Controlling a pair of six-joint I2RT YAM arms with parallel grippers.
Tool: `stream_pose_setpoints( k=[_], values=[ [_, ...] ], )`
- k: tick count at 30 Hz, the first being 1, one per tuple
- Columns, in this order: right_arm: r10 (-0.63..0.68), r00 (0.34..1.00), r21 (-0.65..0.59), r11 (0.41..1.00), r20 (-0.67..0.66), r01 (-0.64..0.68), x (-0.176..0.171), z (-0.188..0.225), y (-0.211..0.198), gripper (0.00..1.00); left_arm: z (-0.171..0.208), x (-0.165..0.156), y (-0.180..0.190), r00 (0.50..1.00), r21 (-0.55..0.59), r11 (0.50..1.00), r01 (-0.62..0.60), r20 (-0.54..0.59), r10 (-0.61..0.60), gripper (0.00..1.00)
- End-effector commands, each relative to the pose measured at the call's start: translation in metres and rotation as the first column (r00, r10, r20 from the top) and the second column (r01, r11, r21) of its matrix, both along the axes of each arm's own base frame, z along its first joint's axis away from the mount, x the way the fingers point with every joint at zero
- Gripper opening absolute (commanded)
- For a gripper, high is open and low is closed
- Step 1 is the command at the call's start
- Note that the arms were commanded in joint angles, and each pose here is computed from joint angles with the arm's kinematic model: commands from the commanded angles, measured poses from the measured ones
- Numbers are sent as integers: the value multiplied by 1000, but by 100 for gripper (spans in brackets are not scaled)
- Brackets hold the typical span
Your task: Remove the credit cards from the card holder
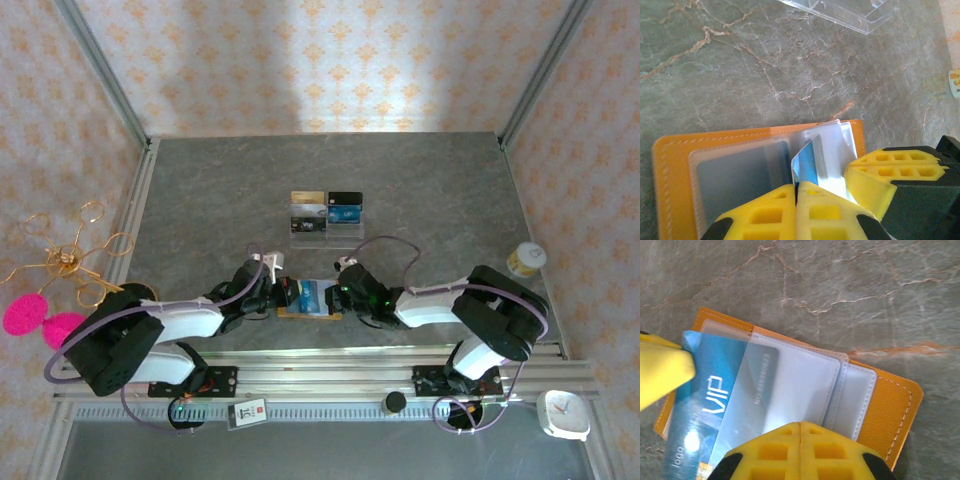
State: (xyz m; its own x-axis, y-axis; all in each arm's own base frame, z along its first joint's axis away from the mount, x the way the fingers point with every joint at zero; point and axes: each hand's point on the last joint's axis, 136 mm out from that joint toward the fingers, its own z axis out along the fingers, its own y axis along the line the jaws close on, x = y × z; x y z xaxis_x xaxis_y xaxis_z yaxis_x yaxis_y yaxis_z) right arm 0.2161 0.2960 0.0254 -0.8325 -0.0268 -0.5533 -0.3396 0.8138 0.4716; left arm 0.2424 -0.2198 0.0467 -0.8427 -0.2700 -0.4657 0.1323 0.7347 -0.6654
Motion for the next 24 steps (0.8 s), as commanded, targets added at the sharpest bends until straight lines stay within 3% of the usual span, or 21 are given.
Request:
stream_pose_setpoints(
  k=[1,4,14,24],
  values=[
    [-77,996,-149,986,-37,70,-9,-28,-39,4,6,-4,3,999,20,999,38,22,-39,0],
    [-48,999,-116,992,-1,48,-6,-16,-33,10,17,-5,0,996,10,998,64,58,-64,0],
    [74,973,127,986,218,-104,-6,74,-6,53,67,-7,-11,973,-125,984,124,208,-97,0],
    [126,954,336,917,271,-216,-25,119,-3,67,134,-26,-25,909,-317,907,277,394,-140,0]
  ],
)
